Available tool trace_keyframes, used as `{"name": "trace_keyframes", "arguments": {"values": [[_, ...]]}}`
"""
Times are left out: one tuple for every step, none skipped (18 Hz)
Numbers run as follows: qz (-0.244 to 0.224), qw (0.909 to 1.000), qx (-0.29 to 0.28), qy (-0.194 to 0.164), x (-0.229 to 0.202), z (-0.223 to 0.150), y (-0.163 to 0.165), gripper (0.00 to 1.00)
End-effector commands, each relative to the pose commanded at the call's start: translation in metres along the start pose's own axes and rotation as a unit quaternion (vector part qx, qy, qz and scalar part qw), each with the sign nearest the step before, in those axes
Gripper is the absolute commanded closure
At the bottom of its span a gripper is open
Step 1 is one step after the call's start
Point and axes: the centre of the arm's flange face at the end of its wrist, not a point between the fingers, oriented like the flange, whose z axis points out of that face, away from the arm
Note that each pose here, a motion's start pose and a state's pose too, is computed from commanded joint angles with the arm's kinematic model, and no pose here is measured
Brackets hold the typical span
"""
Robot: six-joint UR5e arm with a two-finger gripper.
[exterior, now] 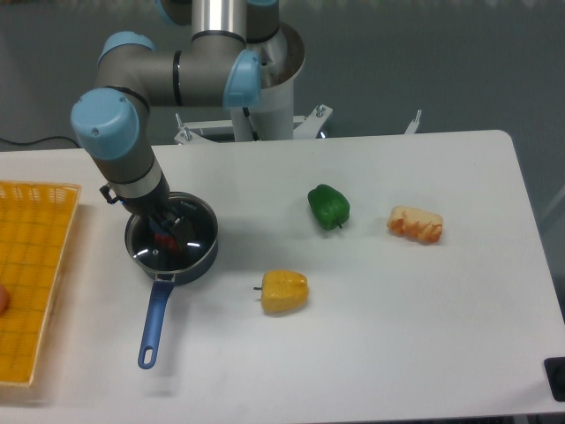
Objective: Close the pot lid
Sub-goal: 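Open the gripper and lift it off the lid knob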
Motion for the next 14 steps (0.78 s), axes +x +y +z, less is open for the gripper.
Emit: {"name": "trace_keyframes", "arguments": {"values": [[0.006,1.0,-0.001,-0.001,-0.006,-0.001,0.003,0.0],[0.016,0.9999,0.0,-0.003,-0.012,-0.005,0.009,0.0],[0.025,0.9997,0.003,-0.006,-0.02,-0.012,0.016,0.0],[0.033,0.9994,0.002,-0.007,-0.026,-0.013,0.02,0.0],[0.04,0.9992,0.001,-0.007,-0.028,-0.014,0.022,0.0],[0.04,0.9992,0.001,-0.009,-0.033,-0.014,0.026,0.0],[0.039,0.9992,-0.001,-0.008,-0.038,-0.014,0.029,0.0],[0.037,0.9993,-0.001,-0.008,-0.045,-0.016,0.034,0.0],[0.037,0.9993,-0.003,-0.006,-0.053,-0.02,0.043,0.0],[0.047,0.9989,-0.009,-0.001,-0.062,-0.021,0.052,0.0],[0.061,0.9981,-0.013,0.004,-0.07,-0.022,0.061,0.0],[0.075,0.9971,-0.015,0.006,-0.077,-0.027,0.072,0.0],[0.086,0.9962,-0.015,0.005,-0.086,-0.031,0.081,0.0],[0.094,0.9955,-0.013,0.002,-0.094,-0.036,0.089,0.0]]}}
